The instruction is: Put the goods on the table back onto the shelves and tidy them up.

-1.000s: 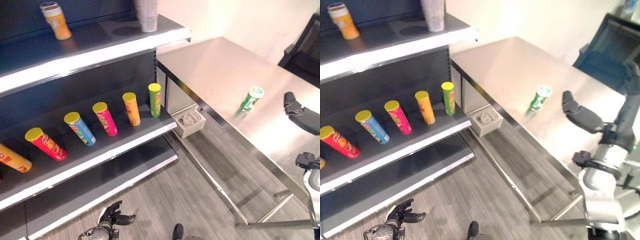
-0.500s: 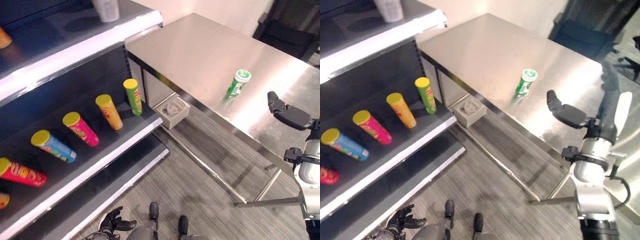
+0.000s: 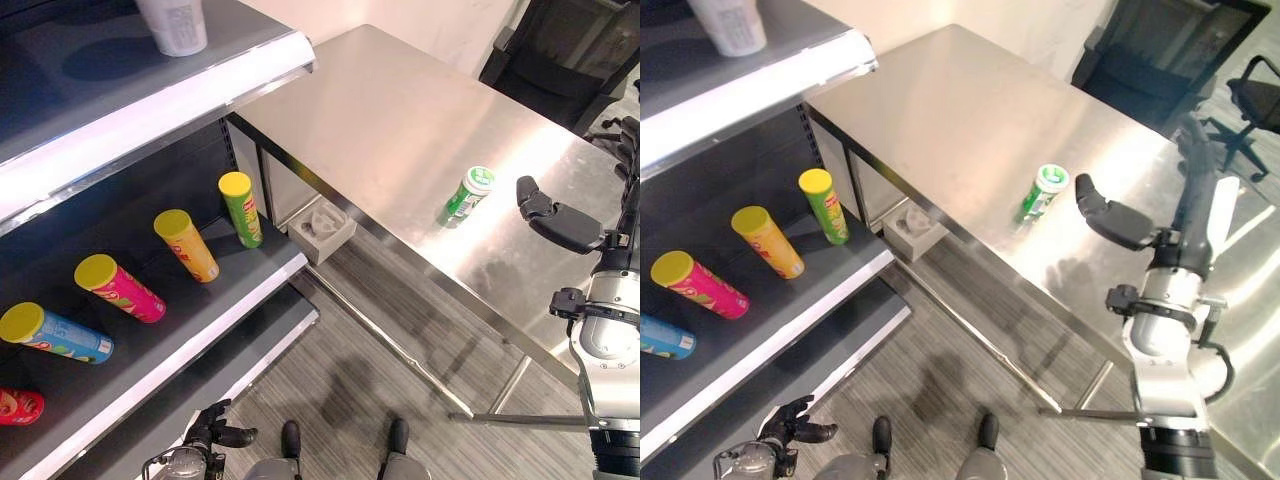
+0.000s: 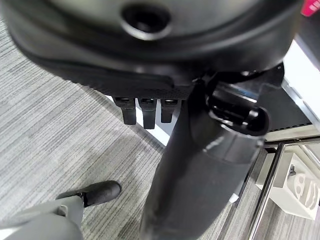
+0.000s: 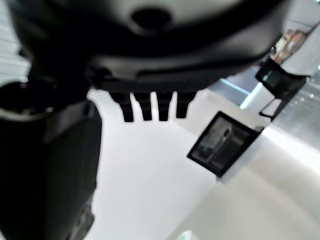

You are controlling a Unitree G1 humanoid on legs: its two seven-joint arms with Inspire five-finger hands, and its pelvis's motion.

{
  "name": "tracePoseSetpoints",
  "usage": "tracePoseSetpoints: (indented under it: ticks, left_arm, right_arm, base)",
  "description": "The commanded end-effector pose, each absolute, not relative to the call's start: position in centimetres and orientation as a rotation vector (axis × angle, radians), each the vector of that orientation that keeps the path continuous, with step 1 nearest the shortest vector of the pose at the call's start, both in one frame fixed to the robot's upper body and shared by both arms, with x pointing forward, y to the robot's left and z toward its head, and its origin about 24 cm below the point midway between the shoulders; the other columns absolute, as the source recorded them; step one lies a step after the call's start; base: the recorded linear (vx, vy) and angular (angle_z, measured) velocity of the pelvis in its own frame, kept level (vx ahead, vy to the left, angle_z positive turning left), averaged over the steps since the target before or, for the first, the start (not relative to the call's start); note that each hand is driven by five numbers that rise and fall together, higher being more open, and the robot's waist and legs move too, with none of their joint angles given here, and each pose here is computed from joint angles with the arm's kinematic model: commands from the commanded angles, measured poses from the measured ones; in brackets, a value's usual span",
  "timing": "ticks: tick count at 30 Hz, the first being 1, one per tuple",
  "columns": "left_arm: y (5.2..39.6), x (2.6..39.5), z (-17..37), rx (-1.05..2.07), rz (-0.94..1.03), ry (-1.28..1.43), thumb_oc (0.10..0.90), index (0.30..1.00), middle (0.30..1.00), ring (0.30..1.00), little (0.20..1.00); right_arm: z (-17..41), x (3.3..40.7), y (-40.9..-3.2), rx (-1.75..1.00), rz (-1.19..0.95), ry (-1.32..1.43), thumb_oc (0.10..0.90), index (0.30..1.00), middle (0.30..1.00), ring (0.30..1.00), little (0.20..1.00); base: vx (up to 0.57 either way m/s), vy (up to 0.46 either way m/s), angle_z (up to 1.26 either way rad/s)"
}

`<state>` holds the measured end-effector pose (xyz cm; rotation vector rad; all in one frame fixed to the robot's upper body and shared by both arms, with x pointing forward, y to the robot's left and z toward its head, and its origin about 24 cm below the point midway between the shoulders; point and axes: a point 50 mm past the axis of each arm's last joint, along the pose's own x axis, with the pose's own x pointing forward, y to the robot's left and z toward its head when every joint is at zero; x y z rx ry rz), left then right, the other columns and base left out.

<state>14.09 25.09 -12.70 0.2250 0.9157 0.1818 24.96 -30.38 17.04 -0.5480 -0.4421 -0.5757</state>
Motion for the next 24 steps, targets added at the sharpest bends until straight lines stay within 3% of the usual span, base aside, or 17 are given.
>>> tracePoseSetpoints:
  ticks: [1,9,24]
  left_arm:
    - [25.3,13.5,-12.6,0.243,0.176,0.891,0.8,0.9,0.9,0.9,0.9]
    - [24.5,11.9,-13.4,0.193,0.158,0.941,0.8,0.9,0.9,0.9,0.9]
    - [24.1,11.3,-13.7,0.198,0.129,0.953,0.8,0.9,0.9,0.9,0.9]
  right_arm:
    - [21.2,24.5,-31.1,-0.586,-0.585,-0.615,0.8,0.9,0.9,0.9,0.9]
    - [18.3,24.5,-30.5,-0.595,-0.359,-0.453,0.8,0.9,0.9,0.9,0.9]
    - [15.4,26.0,-30.4,-0.584,-0.397,-0.352,0.8,0.9,0.9,0.9,0.9]
  base:
    - [0.16,-0.238,0.61]
    - [0.05,-0.128,0.11]
    - [0.02,-0.006,0.05]
